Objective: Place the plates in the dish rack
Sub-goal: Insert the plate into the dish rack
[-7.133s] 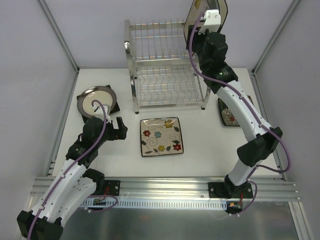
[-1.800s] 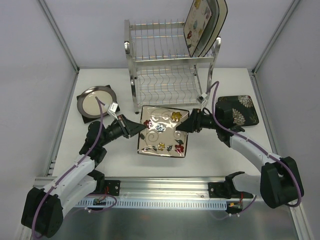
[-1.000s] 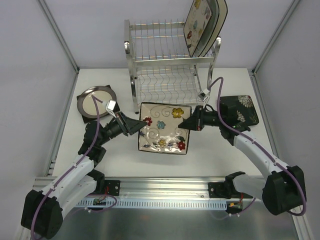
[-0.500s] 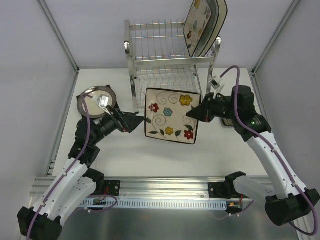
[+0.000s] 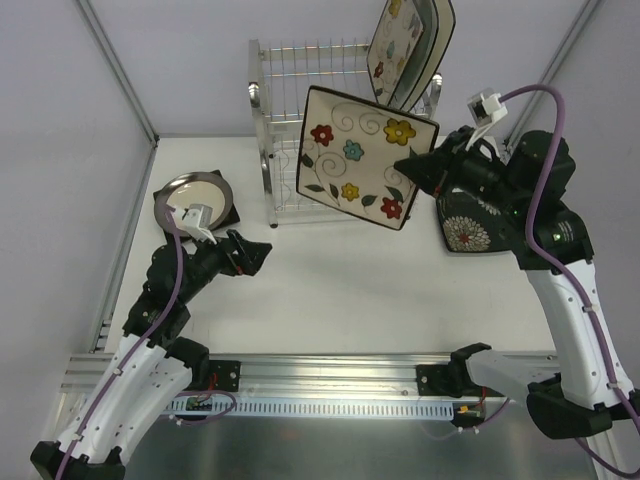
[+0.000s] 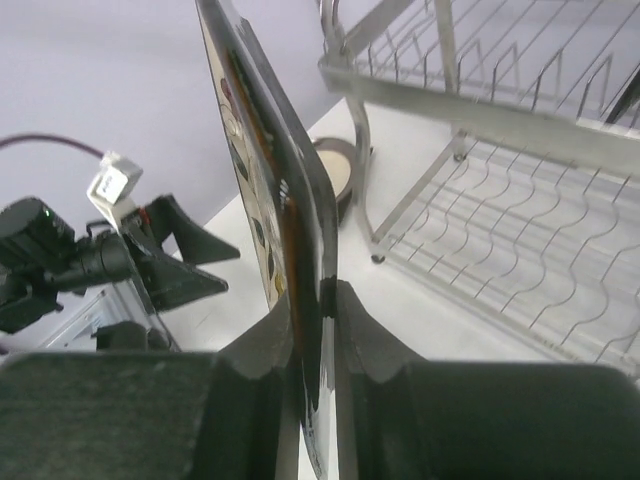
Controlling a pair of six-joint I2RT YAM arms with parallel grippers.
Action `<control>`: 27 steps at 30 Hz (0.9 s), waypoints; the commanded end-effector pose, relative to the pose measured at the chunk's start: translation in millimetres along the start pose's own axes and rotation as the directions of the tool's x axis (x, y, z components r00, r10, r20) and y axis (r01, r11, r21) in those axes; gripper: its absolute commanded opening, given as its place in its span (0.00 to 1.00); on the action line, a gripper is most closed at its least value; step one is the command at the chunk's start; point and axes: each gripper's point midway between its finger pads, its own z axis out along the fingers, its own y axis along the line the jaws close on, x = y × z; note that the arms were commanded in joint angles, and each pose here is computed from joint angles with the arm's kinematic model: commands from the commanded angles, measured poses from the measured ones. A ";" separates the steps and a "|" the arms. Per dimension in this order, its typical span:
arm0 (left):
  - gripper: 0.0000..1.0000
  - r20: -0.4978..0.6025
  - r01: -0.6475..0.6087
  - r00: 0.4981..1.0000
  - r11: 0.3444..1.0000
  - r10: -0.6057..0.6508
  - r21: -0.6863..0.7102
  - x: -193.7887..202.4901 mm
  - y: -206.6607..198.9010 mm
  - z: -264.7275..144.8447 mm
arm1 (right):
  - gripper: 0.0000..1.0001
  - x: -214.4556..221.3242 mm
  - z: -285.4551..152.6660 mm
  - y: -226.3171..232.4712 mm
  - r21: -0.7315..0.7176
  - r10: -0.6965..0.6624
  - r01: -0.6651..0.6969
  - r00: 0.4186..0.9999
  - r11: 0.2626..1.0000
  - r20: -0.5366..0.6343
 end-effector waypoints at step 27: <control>0.99 -0.281 -0.193 0.956 0.899 0.083 -0.393 54.8 97.5 -3.0 | 0.01 -276.4 -5.3 -3.5 0.439 -0.402 0.073 0.553 0.896 0.730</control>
